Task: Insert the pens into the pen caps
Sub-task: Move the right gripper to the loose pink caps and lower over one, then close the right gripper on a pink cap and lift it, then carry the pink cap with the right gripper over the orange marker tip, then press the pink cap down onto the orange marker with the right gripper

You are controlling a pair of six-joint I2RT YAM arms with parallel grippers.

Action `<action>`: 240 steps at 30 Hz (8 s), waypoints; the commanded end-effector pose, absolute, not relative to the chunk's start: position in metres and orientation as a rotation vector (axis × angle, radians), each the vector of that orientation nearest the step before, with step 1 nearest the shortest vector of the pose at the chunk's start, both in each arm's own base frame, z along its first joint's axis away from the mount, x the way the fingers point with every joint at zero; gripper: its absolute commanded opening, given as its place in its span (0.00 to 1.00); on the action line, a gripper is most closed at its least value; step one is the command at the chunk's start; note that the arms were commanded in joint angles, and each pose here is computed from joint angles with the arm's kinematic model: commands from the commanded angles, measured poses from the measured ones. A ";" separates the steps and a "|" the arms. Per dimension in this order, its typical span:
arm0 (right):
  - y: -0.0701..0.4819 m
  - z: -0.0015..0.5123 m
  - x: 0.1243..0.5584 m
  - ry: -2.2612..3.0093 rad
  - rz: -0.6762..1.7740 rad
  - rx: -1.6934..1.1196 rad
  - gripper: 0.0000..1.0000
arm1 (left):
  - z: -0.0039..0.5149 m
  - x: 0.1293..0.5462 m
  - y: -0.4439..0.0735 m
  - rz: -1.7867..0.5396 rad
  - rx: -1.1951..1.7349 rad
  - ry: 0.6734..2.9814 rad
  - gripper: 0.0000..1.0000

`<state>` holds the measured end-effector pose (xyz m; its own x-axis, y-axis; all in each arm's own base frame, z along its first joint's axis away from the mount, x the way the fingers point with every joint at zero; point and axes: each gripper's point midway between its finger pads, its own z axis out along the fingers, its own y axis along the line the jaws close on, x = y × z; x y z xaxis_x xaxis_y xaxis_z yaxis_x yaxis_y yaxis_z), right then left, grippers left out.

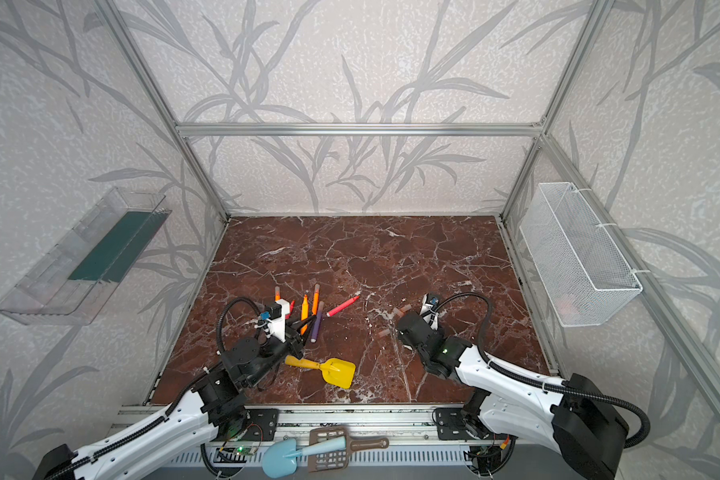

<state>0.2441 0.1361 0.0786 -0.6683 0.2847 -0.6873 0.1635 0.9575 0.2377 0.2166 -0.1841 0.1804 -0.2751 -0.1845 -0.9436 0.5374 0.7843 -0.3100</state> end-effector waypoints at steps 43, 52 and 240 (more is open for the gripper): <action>0.205 0.021 0.237 2.592 -0.014 0.065 0.38 | 0.166 0.221 -0.189 -0.681 0.304 1.766 0.00; 0.198 0.026 0.236 2.562 0.002 0.101 0.36 | 0.167 0.221 -0.189 -0.683 0.303 1.765 0.00; 0.283 0.244 0.180 1.660 1.146 -0.199 0.45 | 0.203 0.175 -0.300 -1.219 0.481 1.678 0.00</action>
